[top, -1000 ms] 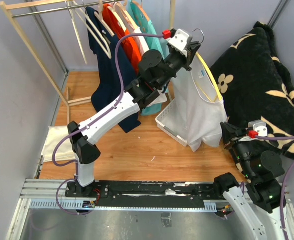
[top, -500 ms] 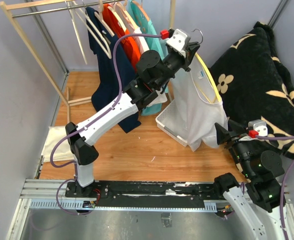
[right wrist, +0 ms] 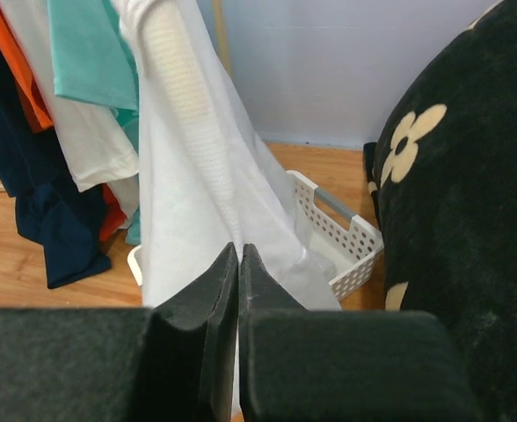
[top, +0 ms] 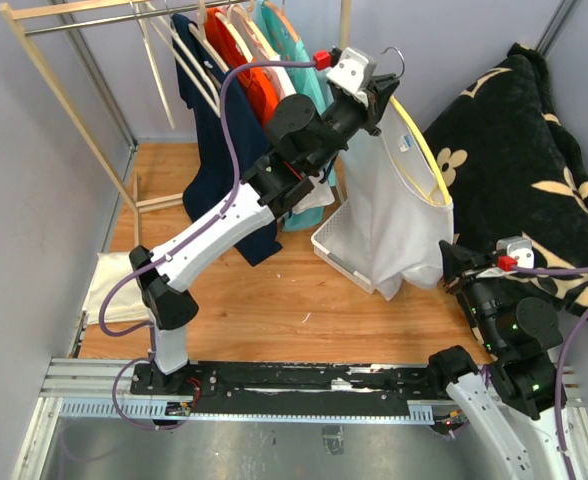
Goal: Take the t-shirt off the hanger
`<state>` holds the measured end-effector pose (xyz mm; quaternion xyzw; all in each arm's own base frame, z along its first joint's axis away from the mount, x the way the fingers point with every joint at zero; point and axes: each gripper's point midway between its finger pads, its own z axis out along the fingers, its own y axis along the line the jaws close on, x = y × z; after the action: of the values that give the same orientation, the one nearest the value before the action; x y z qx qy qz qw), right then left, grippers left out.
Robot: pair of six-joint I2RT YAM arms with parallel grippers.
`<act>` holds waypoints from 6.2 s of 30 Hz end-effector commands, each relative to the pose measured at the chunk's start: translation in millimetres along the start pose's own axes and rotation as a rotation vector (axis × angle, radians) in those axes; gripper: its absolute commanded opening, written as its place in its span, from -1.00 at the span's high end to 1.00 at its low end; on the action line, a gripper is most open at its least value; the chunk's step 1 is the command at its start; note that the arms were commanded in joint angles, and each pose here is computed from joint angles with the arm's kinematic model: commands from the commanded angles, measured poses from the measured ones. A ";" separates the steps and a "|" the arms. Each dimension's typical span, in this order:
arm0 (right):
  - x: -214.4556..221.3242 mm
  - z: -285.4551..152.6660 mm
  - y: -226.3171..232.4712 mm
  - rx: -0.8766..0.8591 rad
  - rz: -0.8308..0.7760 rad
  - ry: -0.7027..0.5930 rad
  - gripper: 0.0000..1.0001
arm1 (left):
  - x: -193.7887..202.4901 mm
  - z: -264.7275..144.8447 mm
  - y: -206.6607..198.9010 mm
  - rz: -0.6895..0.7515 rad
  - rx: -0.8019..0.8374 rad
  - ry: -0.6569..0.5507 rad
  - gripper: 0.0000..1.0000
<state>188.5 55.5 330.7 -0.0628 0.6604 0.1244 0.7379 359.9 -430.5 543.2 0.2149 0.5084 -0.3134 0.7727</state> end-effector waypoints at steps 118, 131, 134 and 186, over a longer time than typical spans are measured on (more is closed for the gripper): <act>-44.5 46.7 13.4 -0.027 -0.059 0.237 0.99 | 49.1 -33.3 -73.5 0.073 0.056 0.106 0.03; -58.8 41.9 5.5 0.007 -0.086 0.165 0.99 | 59.7 -92.5 -63.2 0.009 0.070 0.124 -0.17; -64.7 40.3 5.6 0.005 -0.086 0.133 0.99 | 80.4 -94.4 -67.5 0.006 0.082 0.169 -0.18; -106.6 -25.9 -1.0 -0.008 -0.132 -0.069 0.99 | 121.5 -18.5 24.8 0.079 -0.257 0.256 0.99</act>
<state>174.6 44.4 408.5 -0.1038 0.6639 0.0774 0.7365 380.8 -431.7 433.0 0.1835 0.6169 -0.2039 0.7377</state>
